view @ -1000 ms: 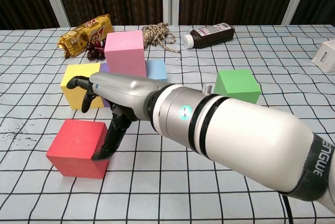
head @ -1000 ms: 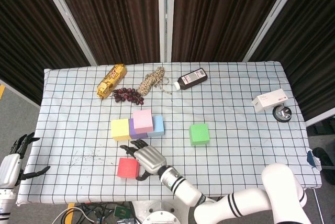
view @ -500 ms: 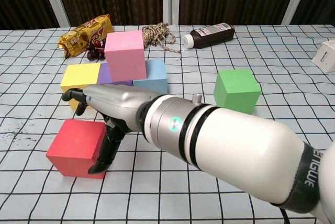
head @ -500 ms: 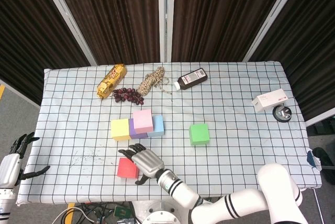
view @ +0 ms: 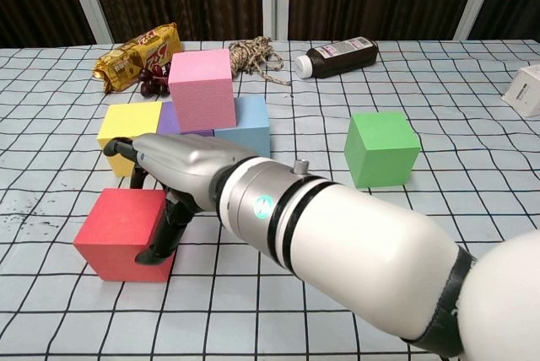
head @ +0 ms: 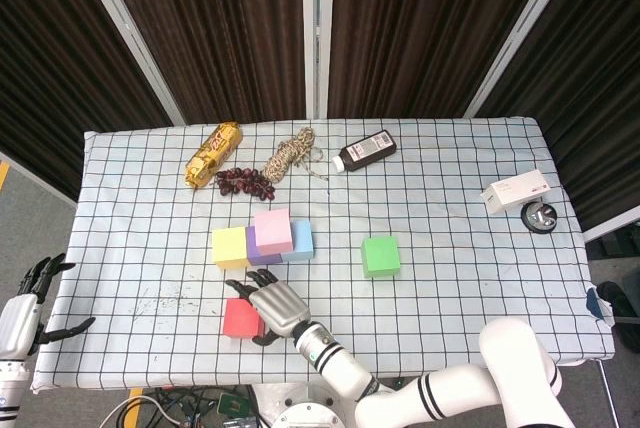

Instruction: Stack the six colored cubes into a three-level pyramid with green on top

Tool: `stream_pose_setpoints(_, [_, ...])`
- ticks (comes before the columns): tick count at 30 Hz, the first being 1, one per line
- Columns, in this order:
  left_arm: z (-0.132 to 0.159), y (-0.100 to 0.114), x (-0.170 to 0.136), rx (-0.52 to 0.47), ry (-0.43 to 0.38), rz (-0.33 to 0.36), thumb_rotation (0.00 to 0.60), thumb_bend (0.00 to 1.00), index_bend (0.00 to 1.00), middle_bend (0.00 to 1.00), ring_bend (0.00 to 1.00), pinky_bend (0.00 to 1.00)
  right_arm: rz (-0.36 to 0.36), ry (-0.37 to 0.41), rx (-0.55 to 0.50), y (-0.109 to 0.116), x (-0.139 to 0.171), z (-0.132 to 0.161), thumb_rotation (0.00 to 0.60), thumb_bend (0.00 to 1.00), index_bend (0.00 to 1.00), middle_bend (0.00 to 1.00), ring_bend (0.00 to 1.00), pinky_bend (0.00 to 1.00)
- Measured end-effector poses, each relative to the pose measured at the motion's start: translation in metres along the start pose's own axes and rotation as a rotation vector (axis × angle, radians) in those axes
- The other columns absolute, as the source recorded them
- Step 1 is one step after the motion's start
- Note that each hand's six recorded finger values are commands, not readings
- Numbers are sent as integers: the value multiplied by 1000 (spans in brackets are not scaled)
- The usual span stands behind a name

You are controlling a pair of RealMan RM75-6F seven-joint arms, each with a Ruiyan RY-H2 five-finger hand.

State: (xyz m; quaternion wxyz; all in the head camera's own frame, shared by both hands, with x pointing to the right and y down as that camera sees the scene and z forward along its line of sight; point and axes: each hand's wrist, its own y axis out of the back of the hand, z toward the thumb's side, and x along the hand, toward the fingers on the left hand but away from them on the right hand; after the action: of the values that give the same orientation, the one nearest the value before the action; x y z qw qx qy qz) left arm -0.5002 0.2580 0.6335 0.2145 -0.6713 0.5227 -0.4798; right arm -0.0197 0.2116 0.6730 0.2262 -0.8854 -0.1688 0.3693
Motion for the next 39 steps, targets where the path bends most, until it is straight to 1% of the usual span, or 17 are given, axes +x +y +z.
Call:
stream_pose_setpoints(5, [1, 0, 0, -1, -5, 1, 600, 0, 42, 183, 0, 46, -18, 12, -8, 7, 3, 1, 600, 157, 0, 352, 10, 0])
stream_pose_setpoints(11, [2, -2, 1, -2, -6, -4, 600, 0, 41, 184, 0, 46, -57, 47, -31, 27, 10, 3, 600, 163, 0, 403, 23, 0])
stream_pose_setpoints(17, [3, -3, 2, -1, -8, -7, 600, 0, 42, 184, 0, 46, -109, 90, -85, 55, 19, 6, 600, 176, 0, 416, 24, 0])
stream_pose_setpoints(21, [3, -3, 2, -4, -10, -8, 600, 0, 42, 184, 0, 46, -157, 146, -111, 83, 22, 12, 600, 176, 0, 426, 25, 0])
stream_pose_setpoints(23, [4, -4, 3, -5, -11, -11, 600, 0, 41, 183, 0, 46, -168, 169, -113, 93, 21, 14, 600, 176, 0, 430, 24, 0])
stream_pose_setpoints(27, [4, -4, 3, -6, -10, -11, 600, 0, 42, 183, 0, 46, -176, 220, -107, 116, 14, 21, 600, 176, 0, 436, 25, 0])
stream_pose_setpoints(30, [4, -4, 3, -9, -7, -13, 600, 0, 42, 183, 0, 46, -189, 239, -64, 133, 4, 23, 600, 176, 0, 438, 25, 0])
stream_pose_setpoints(34, [3, -5, 3, -12, -6, -15, 600, 0, 42, 184, 0, 46, -189, 239, -5, 148, -12, 20, 600, 176, 0, 441, 25, 0])
stream_pose_setpoints(39, [2, -5, 3, -15, -4, -15, 600, 0, 41, 184, 0, 46, -171, 225, 21, 161, -33, 19, 600, 176, 0, 442, 25, 0])
